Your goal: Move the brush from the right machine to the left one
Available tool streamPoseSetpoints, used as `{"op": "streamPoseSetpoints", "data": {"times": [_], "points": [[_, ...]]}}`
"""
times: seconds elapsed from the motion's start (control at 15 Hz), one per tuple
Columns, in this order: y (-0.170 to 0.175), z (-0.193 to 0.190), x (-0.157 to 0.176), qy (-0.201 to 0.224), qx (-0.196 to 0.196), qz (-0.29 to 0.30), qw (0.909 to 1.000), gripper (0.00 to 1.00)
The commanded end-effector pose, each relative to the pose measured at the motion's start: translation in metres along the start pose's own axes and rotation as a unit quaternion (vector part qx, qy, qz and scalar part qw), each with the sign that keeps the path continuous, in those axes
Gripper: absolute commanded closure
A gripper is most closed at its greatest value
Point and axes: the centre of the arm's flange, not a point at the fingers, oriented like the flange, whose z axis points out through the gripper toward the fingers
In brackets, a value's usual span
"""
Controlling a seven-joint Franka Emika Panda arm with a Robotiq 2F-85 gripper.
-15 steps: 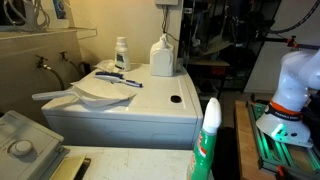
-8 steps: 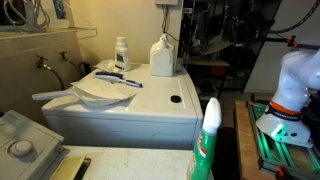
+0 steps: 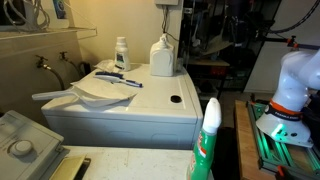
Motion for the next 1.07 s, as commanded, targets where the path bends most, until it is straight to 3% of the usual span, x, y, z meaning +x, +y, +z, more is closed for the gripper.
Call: {"op": "streamPoseSetpoints", "data": {"times": [0.0, 0.2, 0.33, 0.6, 0.67, 0.8, 1.0], "points": [[0.002, -0.021, 0.059, 0.038, -0.028, -0.006, 0.9988, 0.00], [0.014, -0.046, 0.123, 0.115, -0.040, -0.009, 0.9925, 0.00], [0.022, -0.054, 0.168, 0.139, -0.035, 0.007, 0.9897, 0.00], [0.046, -0.049, 0.251, 0.138, 0.054, 0.006, 0.9890, 0.00], [0.040, -0.036, 0.207, 0.145, 0.015, 0.011, 0.9893, 0.00], [0.048, -0.029, 0.237, 0.139, 0.036, 0.013, 0.9895, 0.00], [0.046, -0.030, 0.248, 0.141, 0.042, 0.012, 0.9891, 0.00]]}}
